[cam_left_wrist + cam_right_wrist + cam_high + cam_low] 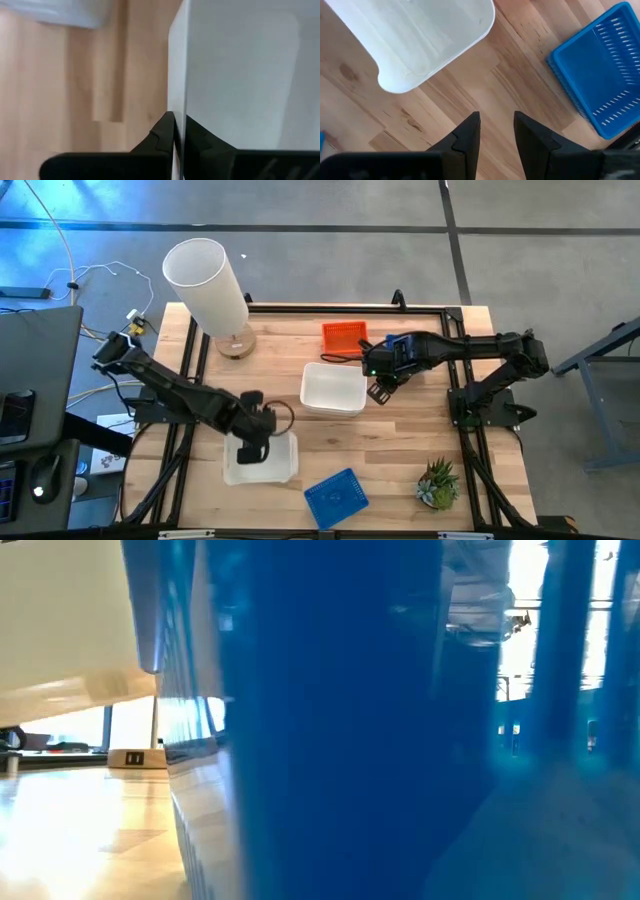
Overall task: Stack baskets by color
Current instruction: Stack the bottom white bin on the top white bin
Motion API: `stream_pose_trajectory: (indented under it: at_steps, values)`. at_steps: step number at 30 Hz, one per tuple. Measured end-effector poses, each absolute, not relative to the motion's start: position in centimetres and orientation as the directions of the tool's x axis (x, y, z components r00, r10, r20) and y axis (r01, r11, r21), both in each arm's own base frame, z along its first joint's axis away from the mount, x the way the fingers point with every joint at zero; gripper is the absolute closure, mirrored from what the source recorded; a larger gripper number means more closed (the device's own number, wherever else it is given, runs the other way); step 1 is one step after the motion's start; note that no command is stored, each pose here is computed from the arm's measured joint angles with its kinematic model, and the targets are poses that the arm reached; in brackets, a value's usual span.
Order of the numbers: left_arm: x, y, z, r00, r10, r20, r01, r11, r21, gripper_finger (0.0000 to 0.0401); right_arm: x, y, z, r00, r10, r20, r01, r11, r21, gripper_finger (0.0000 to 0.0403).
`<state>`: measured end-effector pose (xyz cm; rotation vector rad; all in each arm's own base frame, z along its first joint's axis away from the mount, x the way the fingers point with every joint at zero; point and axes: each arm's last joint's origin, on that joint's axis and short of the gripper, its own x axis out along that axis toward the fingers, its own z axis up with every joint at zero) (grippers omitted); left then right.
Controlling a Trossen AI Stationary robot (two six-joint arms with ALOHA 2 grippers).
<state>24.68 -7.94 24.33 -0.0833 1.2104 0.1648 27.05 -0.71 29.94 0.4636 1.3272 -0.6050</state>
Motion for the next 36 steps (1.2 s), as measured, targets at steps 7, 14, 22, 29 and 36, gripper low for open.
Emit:
stream_pose_trajectory:
  at_steps: [7,14,22,29,36]
  values:
    - [24.5,-5.3,27.1,0.499,0.116,-0.859,-0.187,0.982,0.024,0.0401,27.0,-0.6,30.0,0.126,-0.186,-0.975,0.69,0.722,-0.048,0.0297]
    - [25.2,-3.0,30.2,0.613,0.185,-0.768,-0.168,0.981,0.103,0.0401,27.0,-0.7,30.0,0.124,-0.199,-0.972,0.725,0.687,-0.048,0.0297]
    - [26.6,-0.5,32.7,0.733,0.2,-0.651,-0.125,0.979,0.159,0.0401,27.0,-0.9,30.0,0.118,-0.29,-0.95,0.814,0.576,-0.074,0.0297]
    - [27.3,1.6,34.2,0.802,0.223,-0.554,-0.108,0.967,0.233,0.0401,26.9,-1.3,30.1,0.108,-0.356,-0.928,0.836,0.538,-0.108,0.0297]
    - [27.7,3.9,35.1,0.855,0.237,-0.461,-0.1,0.948,0.301,0.0401,26.7,-2.7,30.3,0.093,-0.419,-0.903,0.874,0.469,-0.128,0.0297]
